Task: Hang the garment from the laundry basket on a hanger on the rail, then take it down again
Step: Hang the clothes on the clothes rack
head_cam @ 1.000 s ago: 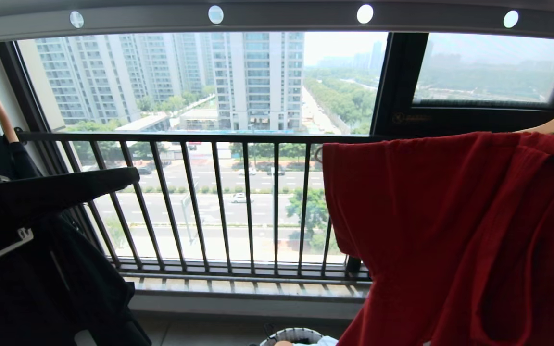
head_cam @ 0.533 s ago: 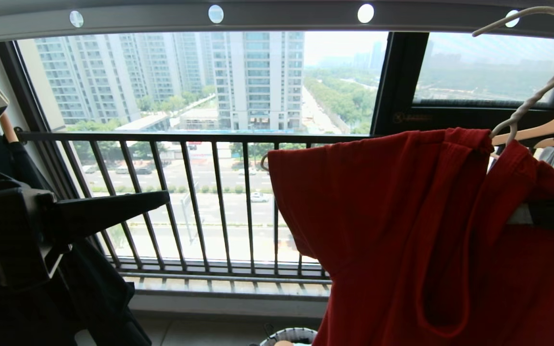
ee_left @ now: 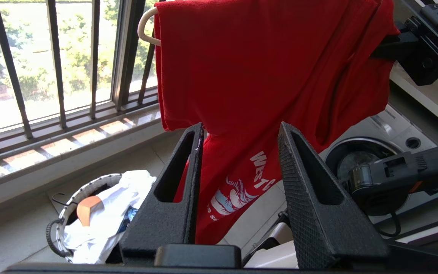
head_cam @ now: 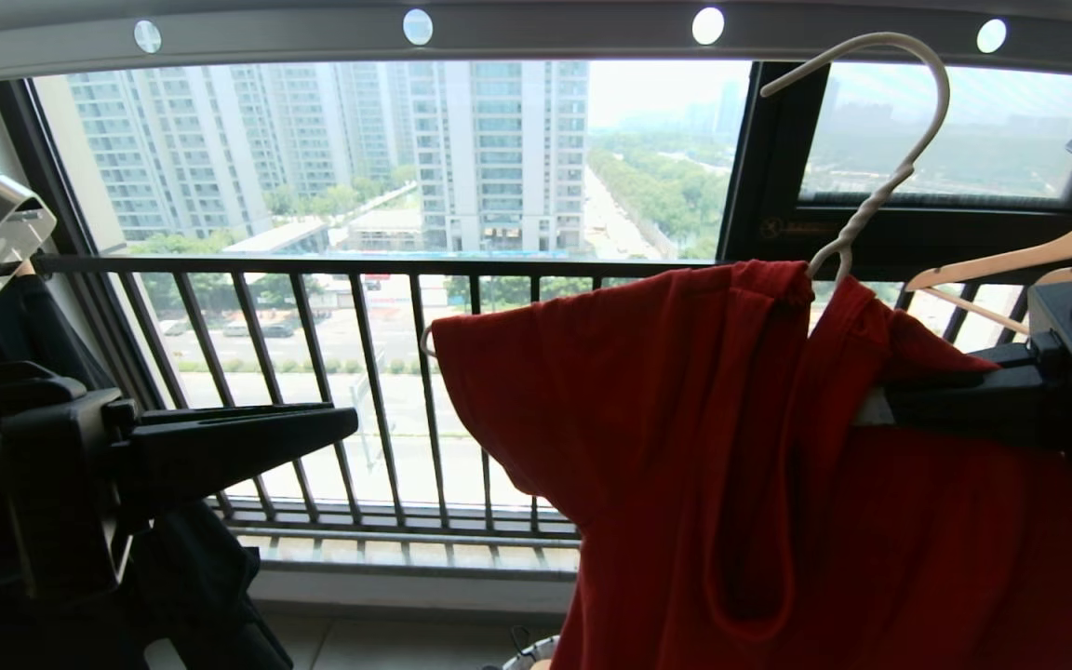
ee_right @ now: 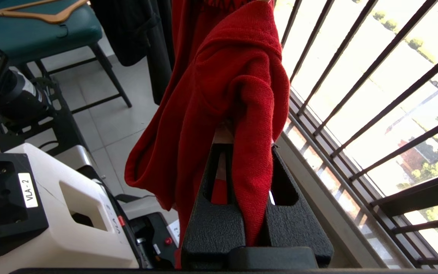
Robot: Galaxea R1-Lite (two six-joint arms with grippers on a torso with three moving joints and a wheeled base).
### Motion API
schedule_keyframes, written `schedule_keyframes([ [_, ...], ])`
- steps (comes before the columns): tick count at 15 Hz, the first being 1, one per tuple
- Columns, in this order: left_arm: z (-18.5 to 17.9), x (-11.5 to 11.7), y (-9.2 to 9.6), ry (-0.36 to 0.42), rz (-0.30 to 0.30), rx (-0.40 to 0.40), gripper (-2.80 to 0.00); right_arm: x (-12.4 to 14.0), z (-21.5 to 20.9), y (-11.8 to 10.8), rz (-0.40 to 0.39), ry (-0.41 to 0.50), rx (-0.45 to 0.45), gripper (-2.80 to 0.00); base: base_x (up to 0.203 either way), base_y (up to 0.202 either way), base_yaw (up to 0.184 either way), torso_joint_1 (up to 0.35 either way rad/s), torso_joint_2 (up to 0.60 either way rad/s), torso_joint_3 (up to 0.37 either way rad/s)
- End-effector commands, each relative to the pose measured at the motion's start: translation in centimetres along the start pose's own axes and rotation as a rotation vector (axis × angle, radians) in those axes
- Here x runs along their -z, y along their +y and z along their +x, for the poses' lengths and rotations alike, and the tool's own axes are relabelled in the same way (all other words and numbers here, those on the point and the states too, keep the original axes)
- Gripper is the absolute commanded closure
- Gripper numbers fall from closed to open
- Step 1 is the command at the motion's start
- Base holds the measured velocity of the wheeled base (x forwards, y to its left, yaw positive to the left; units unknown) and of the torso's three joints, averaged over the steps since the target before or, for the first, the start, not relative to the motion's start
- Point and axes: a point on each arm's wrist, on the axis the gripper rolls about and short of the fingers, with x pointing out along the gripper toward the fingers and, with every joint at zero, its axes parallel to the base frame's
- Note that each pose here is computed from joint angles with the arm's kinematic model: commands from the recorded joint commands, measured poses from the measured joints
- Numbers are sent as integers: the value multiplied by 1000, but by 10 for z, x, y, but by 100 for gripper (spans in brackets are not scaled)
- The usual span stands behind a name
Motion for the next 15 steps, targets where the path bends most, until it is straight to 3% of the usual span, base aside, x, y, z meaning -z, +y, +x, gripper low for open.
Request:
schedule_keyframes([
  [1,9,6,6,38,-14,-12,-280,-5,10,0,-5,5,-23,0,0,0,0,0,0,0],
  [6,17,13,12,75,-6,-21,-280,-11,7,1,0,-15,-19,0,0,0,0,0,0,0],
  [10,6,10,0,39,40,25,-280,-12,26,2,-4,24,-23,0,0,0,0,0,0,0],
  [15,2,-3,-8,-17,72,-3,-280,-18,70,22,-61,74,22,0,0,0,0,0,0,0],
])
